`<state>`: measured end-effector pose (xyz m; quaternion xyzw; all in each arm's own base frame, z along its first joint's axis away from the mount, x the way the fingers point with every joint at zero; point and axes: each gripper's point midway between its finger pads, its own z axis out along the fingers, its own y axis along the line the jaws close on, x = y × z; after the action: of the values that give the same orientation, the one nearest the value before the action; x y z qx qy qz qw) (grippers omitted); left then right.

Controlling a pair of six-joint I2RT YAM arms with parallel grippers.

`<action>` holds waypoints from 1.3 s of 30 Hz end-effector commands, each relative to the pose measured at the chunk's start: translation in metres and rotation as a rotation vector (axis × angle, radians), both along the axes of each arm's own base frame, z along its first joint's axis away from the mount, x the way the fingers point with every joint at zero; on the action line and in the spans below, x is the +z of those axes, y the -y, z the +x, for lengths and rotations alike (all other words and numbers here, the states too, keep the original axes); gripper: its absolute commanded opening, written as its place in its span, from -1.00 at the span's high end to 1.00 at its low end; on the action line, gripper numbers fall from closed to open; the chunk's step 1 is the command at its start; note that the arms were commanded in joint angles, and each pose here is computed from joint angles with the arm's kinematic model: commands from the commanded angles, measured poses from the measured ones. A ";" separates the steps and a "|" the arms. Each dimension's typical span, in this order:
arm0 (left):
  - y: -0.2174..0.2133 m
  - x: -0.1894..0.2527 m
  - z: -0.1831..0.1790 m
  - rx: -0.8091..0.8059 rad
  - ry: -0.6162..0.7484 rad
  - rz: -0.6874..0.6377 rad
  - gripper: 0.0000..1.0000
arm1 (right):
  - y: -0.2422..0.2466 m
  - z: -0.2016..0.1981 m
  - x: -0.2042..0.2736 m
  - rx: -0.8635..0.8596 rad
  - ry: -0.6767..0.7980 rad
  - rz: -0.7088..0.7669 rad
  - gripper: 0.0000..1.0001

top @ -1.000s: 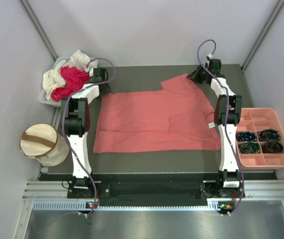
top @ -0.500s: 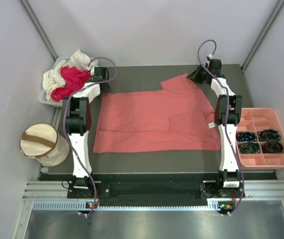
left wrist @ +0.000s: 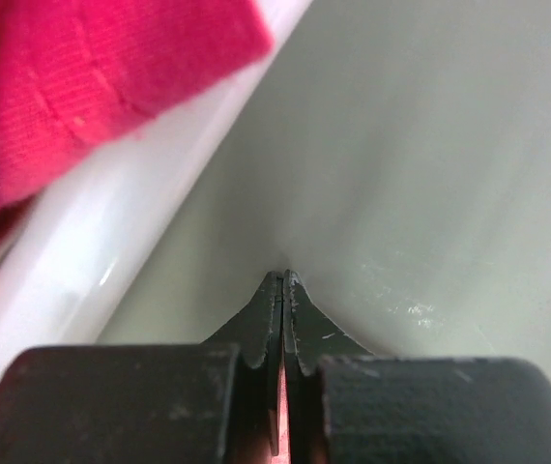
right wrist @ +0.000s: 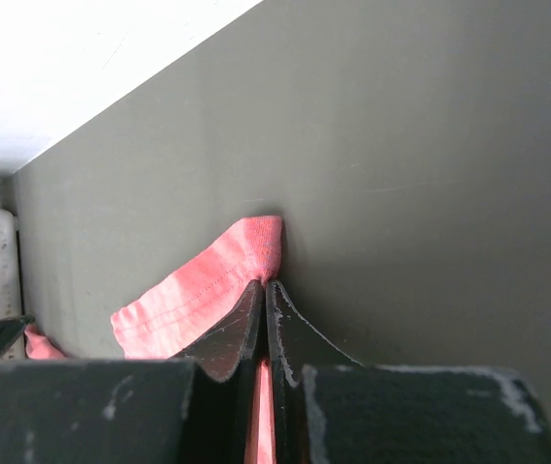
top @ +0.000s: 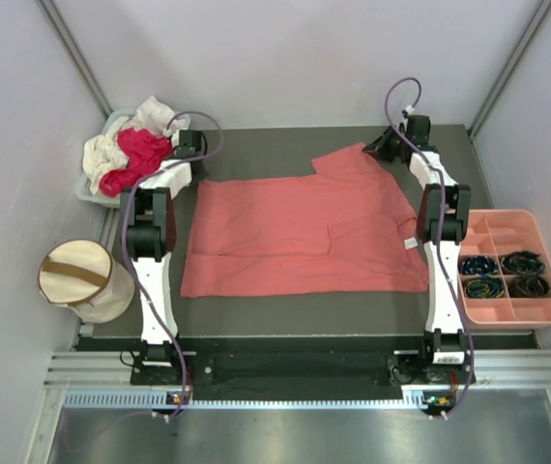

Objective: Fold and stack the t-shirts
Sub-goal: Grap the side of the flattened tshirt furthest away from the robot with both arms

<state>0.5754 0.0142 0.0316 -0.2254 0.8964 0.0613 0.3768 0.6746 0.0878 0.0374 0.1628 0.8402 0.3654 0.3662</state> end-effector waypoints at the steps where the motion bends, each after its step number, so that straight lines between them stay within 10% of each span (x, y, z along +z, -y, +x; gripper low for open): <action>1: -0.062 -0.055 -0.045 0.156 -0.188 0.041 1.00 | 0.012 -0.001 0.004 -0.021 -0.007 -0.015 1.00; 5: -0.061 -0.050 -0.044 0.152 -0.180 0.036 0.79 | 0.014 -0.001 0.005 -0.022 -0.004 -0.012 1.00; 7: -0.062 -0.045 -0.045 0.157 -0.167 0.036 0.02 | 0.012 -0.001 0.005 -0.020 -0.005 -0.010 1.00; 10: -0.057 -0.036 -0.042 0.150 -0.136 0.004 -0.63 | 0.013 -0.001 0.005 -0.020 -0.003 -0.011 1.00; 14: -0.048 -0.027 -0.040 0.126 -0.114 -0.035 -0.72 | 0.012 -0.002 0.003 -0.018 -0.008 -0.008 1.00; 29: -0.057 -0.046 -0.059 0.143 -0.208 0.030 -0.25 | 0.013 -0.001 0.005 -0.019 -0.005 -0.005 1.00; 32: -0.059 -0.048 -0.061 0.146 -0.217 0.037 0.15 | 0.012 -0.001 0.003 -0.020 -0.007 -0.004 1.00; 34: -0.060 -0.050 -0.063 0.149 -0.226 0.042 0.90 | 0.013 -0.001 0.005 -0.022 -0.005 -0.003 1.00; 39: -0.060 -0.049 -0.063 0.161 -0.223 0.046 1.00 | 0.013 -0.001 0.003 -0.022 -0.007 -0.001 1.00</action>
<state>0.5618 0.0168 0.0305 -0.2203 0.9028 0.0637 0.3638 0.6744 0.0871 0.0375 0.1666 0.8390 0.3683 0.3643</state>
